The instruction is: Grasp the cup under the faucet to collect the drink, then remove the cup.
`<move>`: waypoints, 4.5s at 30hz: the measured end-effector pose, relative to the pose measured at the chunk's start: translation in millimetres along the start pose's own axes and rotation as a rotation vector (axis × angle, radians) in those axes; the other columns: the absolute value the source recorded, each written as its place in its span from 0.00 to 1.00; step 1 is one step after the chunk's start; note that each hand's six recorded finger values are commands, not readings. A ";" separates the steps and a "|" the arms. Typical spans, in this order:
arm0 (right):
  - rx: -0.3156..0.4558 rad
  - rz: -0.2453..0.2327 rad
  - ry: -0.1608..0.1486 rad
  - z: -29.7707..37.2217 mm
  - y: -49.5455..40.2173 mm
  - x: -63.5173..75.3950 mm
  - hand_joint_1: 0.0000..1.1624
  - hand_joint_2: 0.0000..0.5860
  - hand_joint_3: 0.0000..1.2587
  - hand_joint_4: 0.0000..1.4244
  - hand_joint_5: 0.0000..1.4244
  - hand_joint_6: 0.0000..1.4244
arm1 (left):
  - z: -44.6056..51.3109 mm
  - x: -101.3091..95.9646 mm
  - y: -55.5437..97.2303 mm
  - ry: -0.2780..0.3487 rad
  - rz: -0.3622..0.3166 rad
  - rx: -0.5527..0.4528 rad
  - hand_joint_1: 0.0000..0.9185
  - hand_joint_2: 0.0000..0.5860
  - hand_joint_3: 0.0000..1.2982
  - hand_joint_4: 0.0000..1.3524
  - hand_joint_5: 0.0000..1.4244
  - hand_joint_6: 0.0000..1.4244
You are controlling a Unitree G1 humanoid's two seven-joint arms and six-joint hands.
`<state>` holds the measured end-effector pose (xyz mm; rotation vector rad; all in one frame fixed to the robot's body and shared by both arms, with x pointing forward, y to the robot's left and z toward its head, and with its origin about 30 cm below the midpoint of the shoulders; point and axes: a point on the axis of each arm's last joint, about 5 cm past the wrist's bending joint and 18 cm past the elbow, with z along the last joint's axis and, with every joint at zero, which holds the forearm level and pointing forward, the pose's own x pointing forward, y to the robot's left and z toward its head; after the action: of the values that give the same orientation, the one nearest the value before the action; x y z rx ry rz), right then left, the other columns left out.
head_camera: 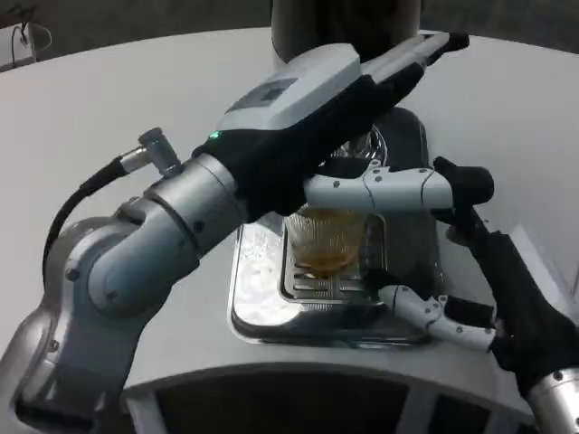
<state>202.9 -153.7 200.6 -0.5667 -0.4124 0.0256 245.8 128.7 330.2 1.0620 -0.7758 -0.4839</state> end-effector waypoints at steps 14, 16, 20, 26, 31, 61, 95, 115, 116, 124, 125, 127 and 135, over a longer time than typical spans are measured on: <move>0.013 0.005 0.000 1.8 6.0 10.9 0.62 0.42 0.00 0.01 0.08 0.07 | 1.9 0.9 3.6 0.000 -0.015 0.019 0.00 0.00 0.04 0.00 0.03 0.12; 0.012 0.002 -0.007 3.3 6.6 13.1 0.62 0.42 0.00 0.01 0.08 0.07 | 2.2 1.1 3.6 0.000 -0.016 0.020 0.00 0.00 0.04 0.00 0.03 0.12; 0.014 0.007 -0.008 4.2 9.5 15.6 0.62 0.42 0.00 0.01 0.08 0.07 | 3.1 0.9 3.9 0.001 -0.018 0.024 0.00 0.00 0.04 0.00 0.03 0.12; 0.027 0.010 0.001 4.4 12.8 18.1 0.62 0.42 0.00 0.00 0.08 0.07 | 4.0 1.0 6.2 0.003 -0.030 0.034 0.00 0.00 0.04 0.00 0.03 0.12; 0.040 0.010 0.002 5.0 15.5 18.6 0.62 0.42 0.00 0.00 0.08 0.07 | 5.2 0.5 6.9 0.007 -0.025 0.032 0.00 0.00 0.04 0.00 0.03 0.12; 0.060 0.011 0.001 5.8 20.6 24.2 0.62 0.42 0.01 0.00 0.09 0.07 | 13.3 -25.1 14.4 -0.051 0.136 -0.083 0.00 0.04 0.08 0.03 0.08 0.15; 0.117 0.035 -0.018 10.1 40.2 40.2 0.63 0.41 0.00 0.01 0.09 0.09 | -8.0 -133.9 12.7 0.333 0.271 -0.147 0.00 0.06 0.11 0.06 0.11 0.17; 0.146 -0.019 0.023 12.9 54.9 56.4 0.64 0.40 0.00 0.00 0.08 0.07 | -16.1 -150.3 5.9 0.458 0.249 -0.139 0.00 0.06 0.12 0.06 0.11 0.17; 0.147 -0.020 0.023 13.1 55.1 56.7 0.64 0.40 0.00 0.00 0.08 0.07 | -18.1 -151.1 4.2 0.476 0.242 -0.139 0.00 0.06 0.12 0.06 0.11 0.17; 0.154 -0.031 0.030 13.7 58.4 59.1 0.65 0.39 0.00 0.00 0.08 0.07 | -24.9 -155.8 -5.8 0.524 0.193 -0.160 0.00 0.06 0.11 0.06 0.11 0.17; 0.155 -0.031 0.030 13.8 58.8 59.5 0.65 0.39 0.00 0.00 0.08 0.07 | -25.4 -156.3 -6.3 0.528 0.191 -0.162 0.00 0.06 0.11 0.06 0.11 0.17; 0.156 -0.030 0.030 14.0 59.5 60.5 0.65 0.39 0.00 0.00 0.08 0.07 | -26.0 -157.4 -7.4 0.536 0.188 -0.163 0.00 0.06 0.11 0.06 0.10 0.16; 0.165 -0.024 0.027 14.9 61.1 60.6 0.65 0.39 0.00 0.01 0.08 0.07 | -29.9 -157.6 -9.2 0.563 0.159 -0.126 0.00 0.07 0.09 0.03 0.08 0.15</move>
<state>258.2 -86.1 202.4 -0.3991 -0.3869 0.0281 166.8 251.0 262.2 0.9458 -0.3203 -0.0828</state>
